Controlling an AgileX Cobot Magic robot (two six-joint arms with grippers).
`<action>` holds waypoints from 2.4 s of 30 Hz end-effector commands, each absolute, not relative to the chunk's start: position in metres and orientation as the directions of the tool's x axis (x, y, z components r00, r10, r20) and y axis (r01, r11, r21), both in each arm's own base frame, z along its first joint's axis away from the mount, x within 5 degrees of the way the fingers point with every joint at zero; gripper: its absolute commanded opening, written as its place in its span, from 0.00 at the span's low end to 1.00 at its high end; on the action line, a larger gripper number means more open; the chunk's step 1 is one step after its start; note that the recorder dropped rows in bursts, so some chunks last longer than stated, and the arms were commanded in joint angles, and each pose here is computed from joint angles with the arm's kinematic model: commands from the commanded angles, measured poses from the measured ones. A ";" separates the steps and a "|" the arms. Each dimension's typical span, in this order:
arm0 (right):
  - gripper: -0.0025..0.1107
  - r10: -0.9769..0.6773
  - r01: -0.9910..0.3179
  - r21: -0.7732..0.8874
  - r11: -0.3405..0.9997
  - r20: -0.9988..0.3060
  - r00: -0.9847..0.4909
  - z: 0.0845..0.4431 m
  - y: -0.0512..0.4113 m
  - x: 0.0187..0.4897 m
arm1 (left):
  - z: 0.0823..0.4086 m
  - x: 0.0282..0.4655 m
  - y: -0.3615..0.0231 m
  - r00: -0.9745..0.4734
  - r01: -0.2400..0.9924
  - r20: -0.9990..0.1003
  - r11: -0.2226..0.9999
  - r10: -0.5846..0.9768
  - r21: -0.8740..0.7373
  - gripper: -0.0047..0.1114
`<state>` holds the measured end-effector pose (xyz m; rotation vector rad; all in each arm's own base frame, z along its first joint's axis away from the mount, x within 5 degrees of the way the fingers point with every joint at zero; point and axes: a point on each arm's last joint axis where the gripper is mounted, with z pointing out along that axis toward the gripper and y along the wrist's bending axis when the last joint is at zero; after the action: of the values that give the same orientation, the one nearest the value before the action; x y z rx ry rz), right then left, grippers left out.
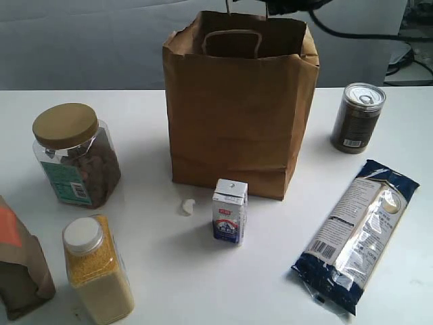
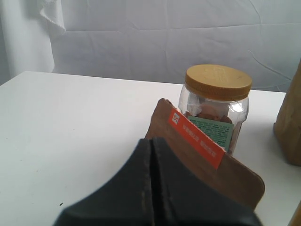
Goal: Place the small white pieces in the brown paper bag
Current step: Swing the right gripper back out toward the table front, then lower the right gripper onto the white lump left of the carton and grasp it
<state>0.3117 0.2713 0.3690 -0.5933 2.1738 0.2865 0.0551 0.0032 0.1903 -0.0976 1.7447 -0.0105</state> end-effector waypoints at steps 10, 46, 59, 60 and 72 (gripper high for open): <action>0.02 -0.212 -0.398 0.017 0.917 -0.825 -0.524 0.357 0.178 0.227 | 0.190 0.055 0.003 -0.168 -0.054 -0.982 0.996 -0.083 -0.075 0.04; 0.22 -0.614 -0.795 0.014 0.606 -0.627 -0.479 0.238 0.353 0.152 | 0.190 0.055 0.003 -0.168 -0.054 -0.982 0.996 -0.083 -0.075 0.04; 0.38 -0.606 -0.699 0.088 0.709 -0.432 -0.668 0.202 0.384 0.213 | 0.190 0.055 0.003 -0.168 -0.054 -0.982 0.996 -0.083 -0.075 0.04; 0.38 -0.611 -0.698 0.082 0.711 -0.418 -0.672 0.197 0.387 0.215 | 0.190 0.055 0.003 -0.168 -0.054 -0.982 0.996 -0.083 -0.075 0.04; 0.38 -0.652 -0.682 0.016 0.731 -0.278 -0.705 0.145 0.400 0.232 | 0.190 0.055 0.003 -0.168 -0.054 -0.982 0.996 -0.083 -0.075 0.04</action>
<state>0.2244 0.4031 0.1516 -1.0563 2.6637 0.2033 0.0551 0.0032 0.1903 -0.0976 1.7447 -0.0105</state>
